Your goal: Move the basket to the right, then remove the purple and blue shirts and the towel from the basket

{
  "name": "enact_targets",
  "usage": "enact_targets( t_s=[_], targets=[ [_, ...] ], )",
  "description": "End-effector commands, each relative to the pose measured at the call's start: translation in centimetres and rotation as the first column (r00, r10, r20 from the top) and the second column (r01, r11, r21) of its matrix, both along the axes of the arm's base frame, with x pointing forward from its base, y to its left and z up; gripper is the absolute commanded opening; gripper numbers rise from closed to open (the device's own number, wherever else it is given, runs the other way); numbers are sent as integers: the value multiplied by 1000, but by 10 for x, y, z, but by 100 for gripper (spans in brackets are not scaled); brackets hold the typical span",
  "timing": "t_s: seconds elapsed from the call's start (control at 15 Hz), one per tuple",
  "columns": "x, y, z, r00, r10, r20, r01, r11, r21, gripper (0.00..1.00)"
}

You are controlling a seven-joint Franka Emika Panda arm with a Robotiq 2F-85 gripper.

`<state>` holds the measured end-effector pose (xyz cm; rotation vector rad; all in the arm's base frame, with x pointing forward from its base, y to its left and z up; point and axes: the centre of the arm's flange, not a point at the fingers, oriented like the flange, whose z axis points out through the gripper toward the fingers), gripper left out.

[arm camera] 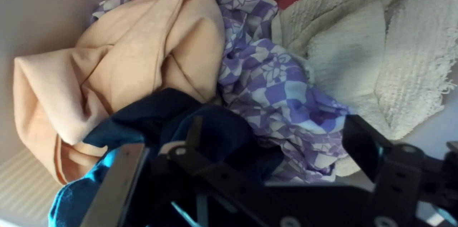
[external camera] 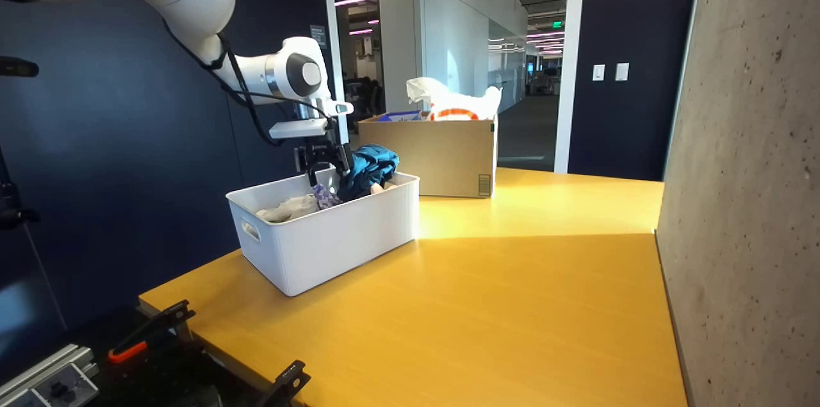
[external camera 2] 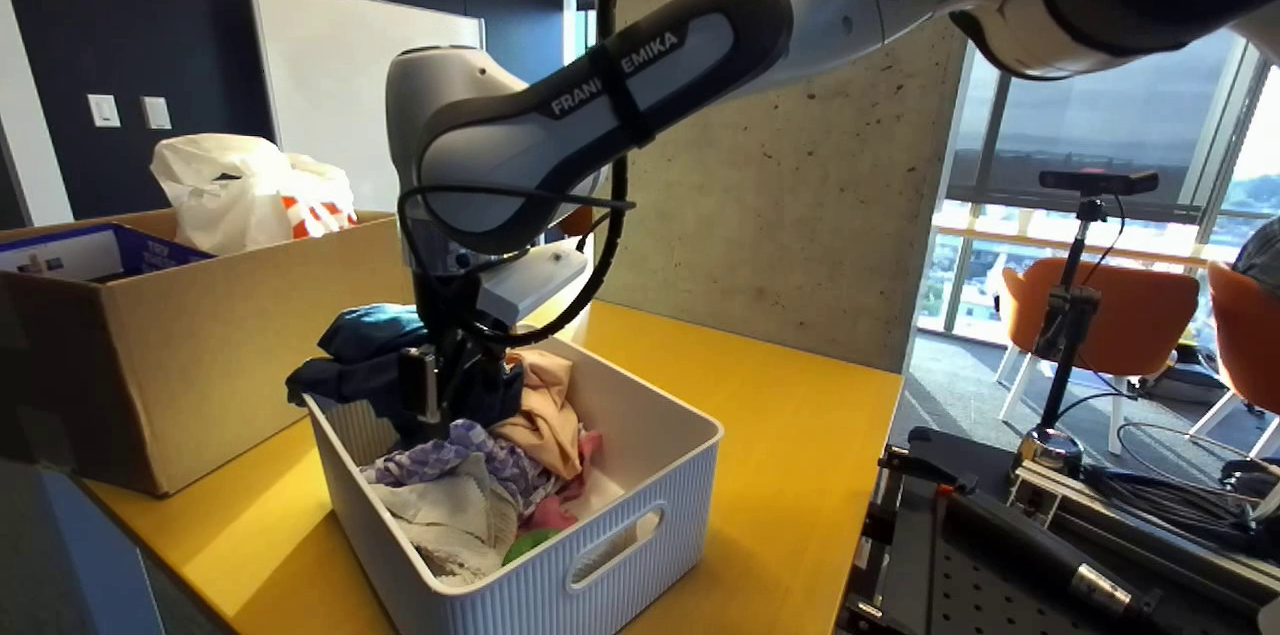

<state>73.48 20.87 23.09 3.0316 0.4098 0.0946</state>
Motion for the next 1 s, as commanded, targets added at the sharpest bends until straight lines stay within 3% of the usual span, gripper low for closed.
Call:
enact_targets(
  t_s=[0.0, 0.53, 0.93],
  targets=[
    [31, 17, -7, 998, 36, -42, -36, 999, 5, 100],
    [24, 55, -25, 988, 108, -110, -108, 994, 6, 100],
    [30, 39, -40, 986, 88, -145, -88, 996, 7, 100]
  ],
)
